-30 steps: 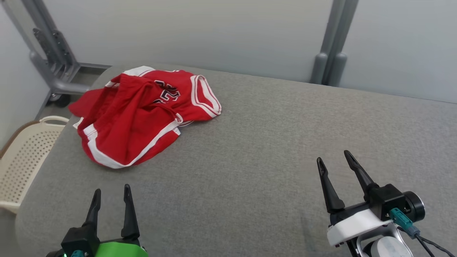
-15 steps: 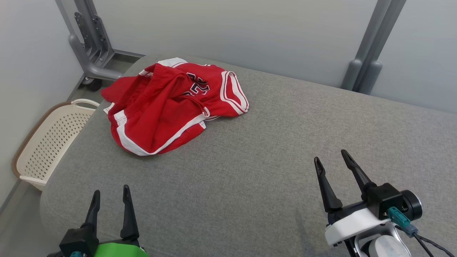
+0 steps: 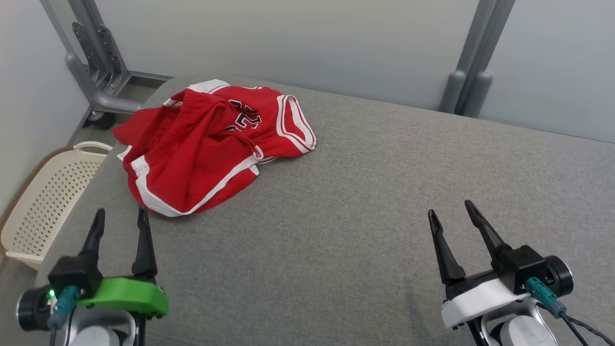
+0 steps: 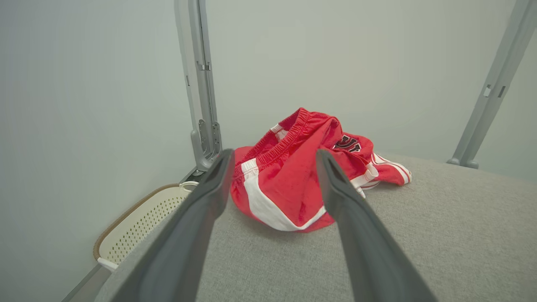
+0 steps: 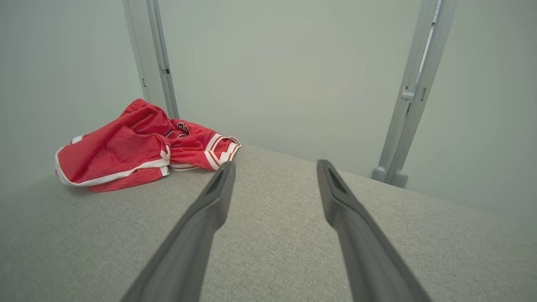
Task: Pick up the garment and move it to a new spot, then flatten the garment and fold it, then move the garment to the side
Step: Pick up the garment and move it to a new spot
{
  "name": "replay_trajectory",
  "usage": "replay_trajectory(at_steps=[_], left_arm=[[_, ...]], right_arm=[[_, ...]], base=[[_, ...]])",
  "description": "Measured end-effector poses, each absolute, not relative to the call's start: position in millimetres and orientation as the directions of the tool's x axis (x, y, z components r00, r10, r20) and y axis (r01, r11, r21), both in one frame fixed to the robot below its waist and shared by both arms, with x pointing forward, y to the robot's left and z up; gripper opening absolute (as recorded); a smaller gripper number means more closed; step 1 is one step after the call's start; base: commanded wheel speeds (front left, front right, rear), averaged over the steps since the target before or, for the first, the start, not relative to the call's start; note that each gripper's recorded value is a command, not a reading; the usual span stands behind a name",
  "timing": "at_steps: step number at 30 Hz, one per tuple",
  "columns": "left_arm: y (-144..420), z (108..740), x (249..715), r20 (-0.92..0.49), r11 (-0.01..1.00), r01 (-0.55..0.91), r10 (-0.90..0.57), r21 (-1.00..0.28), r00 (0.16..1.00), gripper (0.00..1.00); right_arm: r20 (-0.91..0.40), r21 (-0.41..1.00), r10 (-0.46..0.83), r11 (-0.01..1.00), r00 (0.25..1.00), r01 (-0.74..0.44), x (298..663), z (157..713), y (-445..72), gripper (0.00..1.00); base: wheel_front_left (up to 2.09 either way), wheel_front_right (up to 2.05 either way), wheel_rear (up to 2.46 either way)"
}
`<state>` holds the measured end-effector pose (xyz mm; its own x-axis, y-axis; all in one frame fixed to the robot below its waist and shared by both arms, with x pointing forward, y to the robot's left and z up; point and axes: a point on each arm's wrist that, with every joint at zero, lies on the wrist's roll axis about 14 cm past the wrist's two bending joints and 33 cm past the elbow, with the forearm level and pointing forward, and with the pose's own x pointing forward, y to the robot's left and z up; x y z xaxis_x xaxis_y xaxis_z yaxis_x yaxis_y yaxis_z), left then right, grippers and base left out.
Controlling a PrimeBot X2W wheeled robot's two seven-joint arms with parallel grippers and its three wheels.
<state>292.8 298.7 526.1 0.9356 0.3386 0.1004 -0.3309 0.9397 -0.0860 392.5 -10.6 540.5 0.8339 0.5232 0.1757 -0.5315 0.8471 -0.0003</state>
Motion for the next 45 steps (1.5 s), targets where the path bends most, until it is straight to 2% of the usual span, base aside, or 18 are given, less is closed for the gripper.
replay_trajectory(at_steps=[9,21,28,34,41,42,43,44,45], left_arm=[[313.9,557.9,355.3,0.077,0.967,-0.253,0.251,0.008,0.965,1.00],[318.3,517.2,421.7,-0.178,0.985,-0.158,0.168,0.071,0.970,1.00],[317.9,478.6,446.4,-0.322,0.989,-0.130,0.146,0.071,0.936,1.00],[319.0,437.6,452.9,-0.460,0.990,-0.109,0.137,0.088,0.877,1.00],[309.8,403.2,454.8,-0.557,0.994,-0.075,0.108,0.082,0.823,1.00],[308.9,399.8,454.5,-0.566,0.994,-0.071,0.104,0.080,0.818,0.89],[309.7,396.5,453.7,-0.575,0.994,-0.071,0.106,0.083,0.811,0.50],[311.3,393.7,452.6,-0.584,0.994,-0.075,0.109,0.083,0.804,0.32],[313.1,390.5,450.8,-0.596,0.993,-0.083,0.114,0.079,0.795,0.05]], right_arm=[[0.167,-0.002,0.495,0.865,0.853,-0.502,398.7,535.8,-22.2,1.00],[0.180,-0.031,0.462,0.885,0.868,-0.465,420.0,534.4,-34.6,1.00],[0.153,-0.053,0.448,0.894,0.881,-0.446,432.0,520.9,-42.0,1.00],[0.135,-0.061,0.429,0.904,0.893,-0.424,439.6,510.8,-50.9,1.00],[0.107,-0.064,0.403,0.915,0.909,-0.399,442.9,499.6,-62.2,1.00],[0.105,-0.063,0.401,0.916,0.910,-0.397,443.0,498.6,-63.1,1.00],[0.103,-0.063,0.399,0.917,0.911,-0.394,443.1,497.8,-64.2,1.00],[0.101,-0.064,0.397,0.918,0.912,-0.392,443.1,497.2,-65.2,1.00],[0.099,-0.064,0.395,0.918,0.913,-0.390,443.0,496.7,-65.9,1.00]], base=[[0.00,0.00,0.00],[0.00,0.00,0.00],[0.00,0.00,0.00],[0.00,0.00,0.00],[0.00,0.00,0.00],[0.00,0.00,0.00],[0.00,0.00,0.00],[0.00,0.00,0.00],[0.00,0.00,0.00]])
